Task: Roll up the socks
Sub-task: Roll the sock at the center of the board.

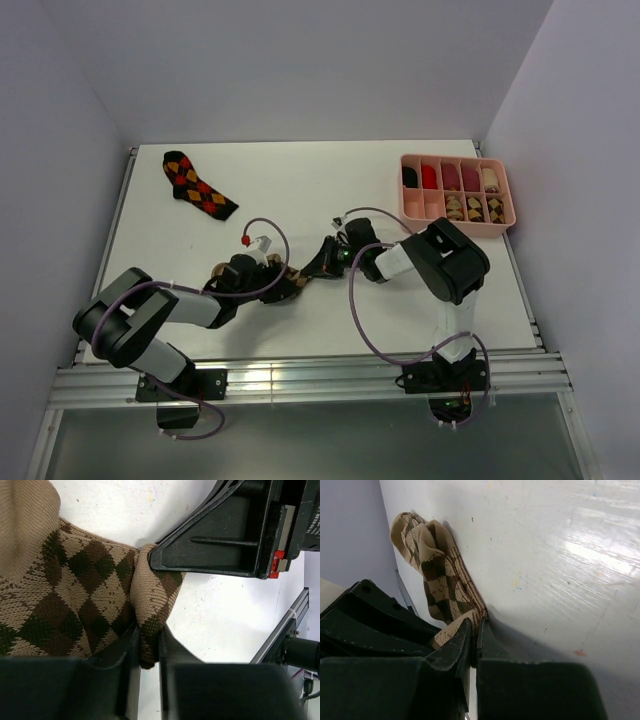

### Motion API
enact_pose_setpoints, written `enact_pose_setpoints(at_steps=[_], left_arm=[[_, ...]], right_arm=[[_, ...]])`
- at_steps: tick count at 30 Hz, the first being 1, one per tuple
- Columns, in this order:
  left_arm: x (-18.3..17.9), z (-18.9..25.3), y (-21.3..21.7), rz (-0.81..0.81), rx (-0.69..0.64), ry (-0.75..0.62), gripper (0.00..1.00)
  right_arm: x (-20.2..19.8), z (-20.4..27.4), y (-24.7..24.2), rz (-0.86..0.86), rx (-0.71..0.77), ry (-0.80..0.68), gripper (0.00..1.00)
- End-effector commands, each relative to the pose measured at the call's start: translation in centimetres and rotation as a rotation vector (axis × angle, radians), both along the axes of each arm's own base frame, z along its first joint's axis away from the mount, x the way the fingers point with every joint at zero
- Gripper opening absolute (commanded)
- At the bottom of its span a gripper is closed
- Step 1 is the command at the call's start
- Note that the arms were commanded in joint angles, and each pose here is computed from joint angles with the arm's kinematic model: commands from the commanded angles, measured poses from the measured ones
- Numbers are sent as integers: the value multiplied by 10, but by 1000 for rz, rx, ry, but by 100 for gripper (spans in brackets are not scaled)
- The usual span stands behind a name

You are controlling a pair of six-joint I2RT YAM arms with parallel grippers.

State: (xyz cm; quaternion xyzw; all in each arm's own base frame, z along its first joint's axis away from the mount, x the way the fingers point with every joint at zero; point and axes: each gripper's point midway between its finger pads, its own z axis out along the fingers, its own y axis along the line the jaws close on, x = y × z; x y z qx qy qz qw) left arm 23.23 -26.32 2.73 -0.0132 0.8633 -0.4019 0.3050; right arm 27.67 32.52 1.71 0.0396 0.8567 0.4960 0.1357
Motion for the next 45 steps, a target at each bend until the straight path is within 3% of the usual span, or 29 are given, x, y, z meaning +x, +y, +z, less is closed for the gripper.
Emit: enact_pose_setpoints(at_steps=[1, 3, 4, 7, 12, 19, 29, 36, 41, 45], left_arm=[[1, -3, 7, 10, 31, -4, 23], [2, 0, 11, 22, 52, -17, 28], [3, 2, 13, 27, 57, -22, 51], [6, 11, 21, 56, 75, -45, 63], [19, 28, 41, 136, 117, -114, 61], [52, 14, 60, 220, 180, -79, 46], [92, -26, 72, 277, 333, -4, 46], [98, 16, 45, 164, 298, -164, 58], [71, 61, 13, 47, 329, -353, 60], [48, 79, -10, -25, 329, -426, 58]], right_arm=[[-8, -11, -9, 44, -111, -4, 0], [-5, -8, -11, 56, -146, -17, 0], [-5, -7, -11, 61, -151, -21, 0], [-1, -3, -13, 67, -184, -32, 0], [5, 3, -18, 76, -250, -66, 0], [8, 10, -23, 92, -308, -92, 0], [10, 15, -37, 121, -441, -97, 0], [9, 11, -41, 65, -482, -2, 0], [14, 10, -38, 45, -496, 43, 0], [15, 11, -37, 50, -503, 55, 0]])
